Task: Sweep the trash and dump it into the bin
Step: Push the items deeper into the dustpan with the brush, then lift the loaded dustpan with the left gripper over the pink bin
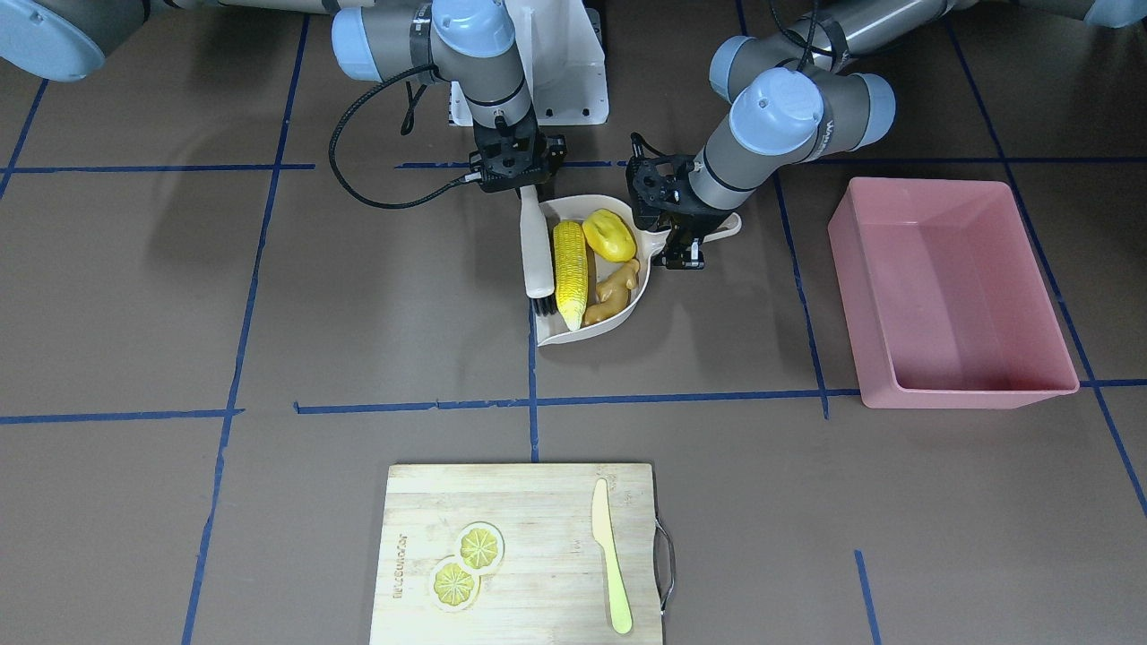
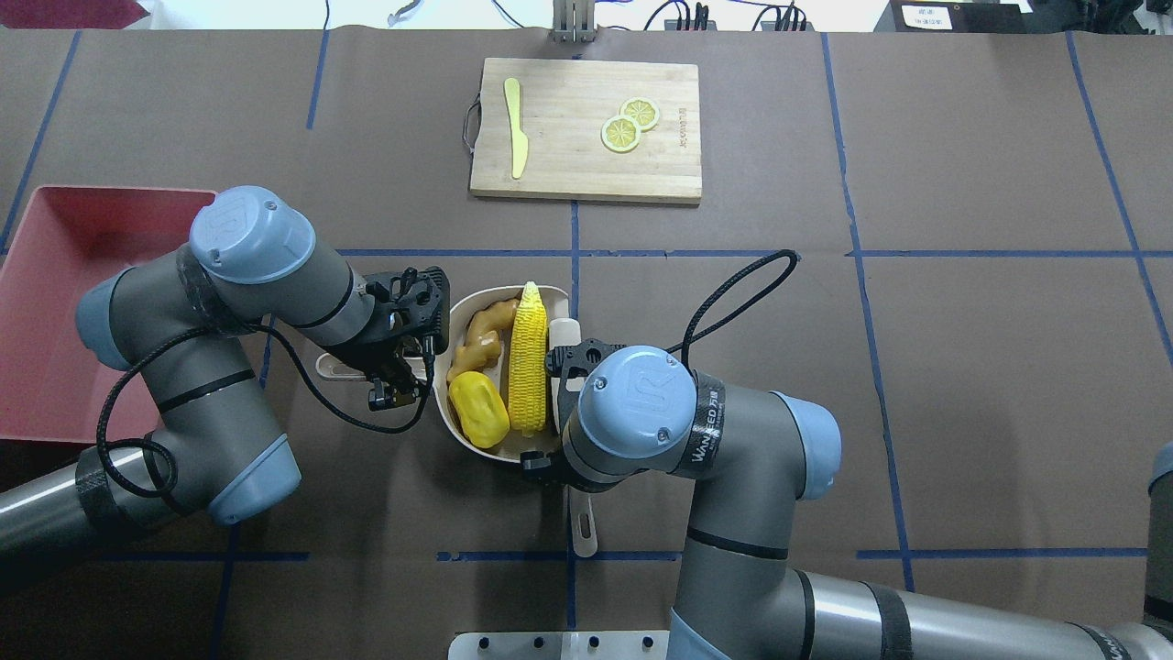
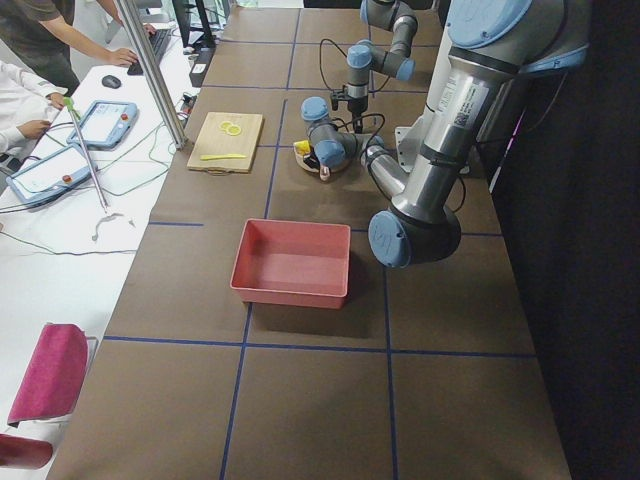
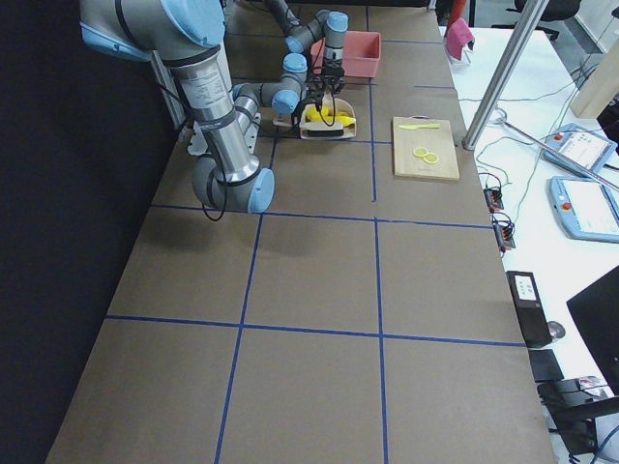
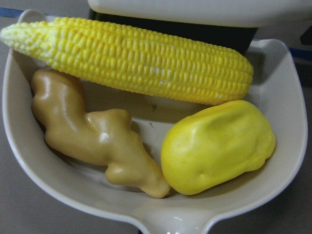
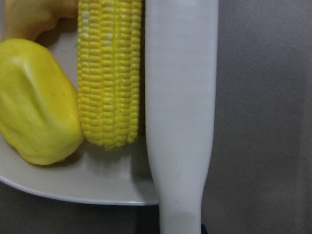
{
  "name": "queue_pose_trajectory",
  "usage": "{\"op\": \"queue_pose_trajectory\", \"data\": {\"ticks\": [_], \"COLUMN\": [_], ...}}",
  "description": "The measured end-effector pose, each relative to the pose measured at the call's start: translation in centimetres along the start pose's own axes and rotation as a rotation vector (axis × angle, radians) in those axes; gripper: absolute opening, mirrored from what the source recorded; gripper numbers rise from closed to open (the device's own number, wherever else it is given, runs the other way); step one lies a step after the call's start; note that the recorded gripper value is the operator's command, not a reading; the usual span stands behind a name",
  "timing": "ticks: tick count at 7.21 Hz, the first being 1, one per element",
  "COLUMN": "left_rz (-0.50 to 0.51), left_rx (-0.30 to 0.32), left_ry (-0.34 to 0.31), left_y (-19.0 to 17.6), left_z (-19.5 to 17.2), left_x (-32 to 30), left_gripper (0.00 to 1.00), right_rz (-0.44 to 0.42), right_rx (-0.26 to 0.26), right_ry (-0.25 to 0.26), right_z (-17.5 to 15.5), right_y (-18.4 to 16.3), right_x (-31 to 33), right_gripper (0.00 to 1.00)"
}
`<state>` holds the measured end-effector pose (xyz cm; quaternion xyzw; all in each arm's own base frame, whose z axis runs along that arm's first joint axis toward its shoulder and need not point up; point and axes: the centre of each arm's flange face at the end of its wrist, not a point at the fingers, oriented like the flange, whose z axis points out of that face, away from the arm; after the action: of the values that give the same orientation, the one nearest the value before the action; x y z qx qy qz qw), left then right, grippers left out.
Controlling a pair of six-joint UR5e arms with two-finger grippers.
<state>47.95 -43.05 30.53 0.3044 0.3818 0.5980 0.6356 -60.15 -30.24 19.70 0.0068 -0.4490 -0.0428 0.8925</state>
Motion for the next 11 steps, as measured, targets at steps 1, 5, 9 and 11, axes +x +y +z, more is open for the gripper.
{"op": "queue_pose_trajectory", "data": {"ticks": [1,5,9,11], "left_rz": [0.0,0.009,-0.023,-0.041], "left_rx": [0.001,0.036,0.107,0.176], "left_ry": [0.0,-0.012,-0.026,-0.041], "left_y": [0.0,1.0,1.0,2.6], "left_z": [0.0,0.0,-0.8,-1.5], "left_x": [0.0,0.0,0.4,0.9], "left_gripper": [0.0,0.0,0.0,0.0], "right_rz": [0.003,0.016,0.034,0.04], "right_rx": [-0.003,-0.013,-0.02,-0.01], "right_ry": [0.011,0.055,0.136,0.157], "right_z": [-0.3,-1.0,-2.6,-2.8], "right_y": [0.1,0.3,0.1,-0.8], "right_x": [0.1,0.8,3.9,5.5], "right_gripper": [0.0,0.0,0.0,0.0]}}
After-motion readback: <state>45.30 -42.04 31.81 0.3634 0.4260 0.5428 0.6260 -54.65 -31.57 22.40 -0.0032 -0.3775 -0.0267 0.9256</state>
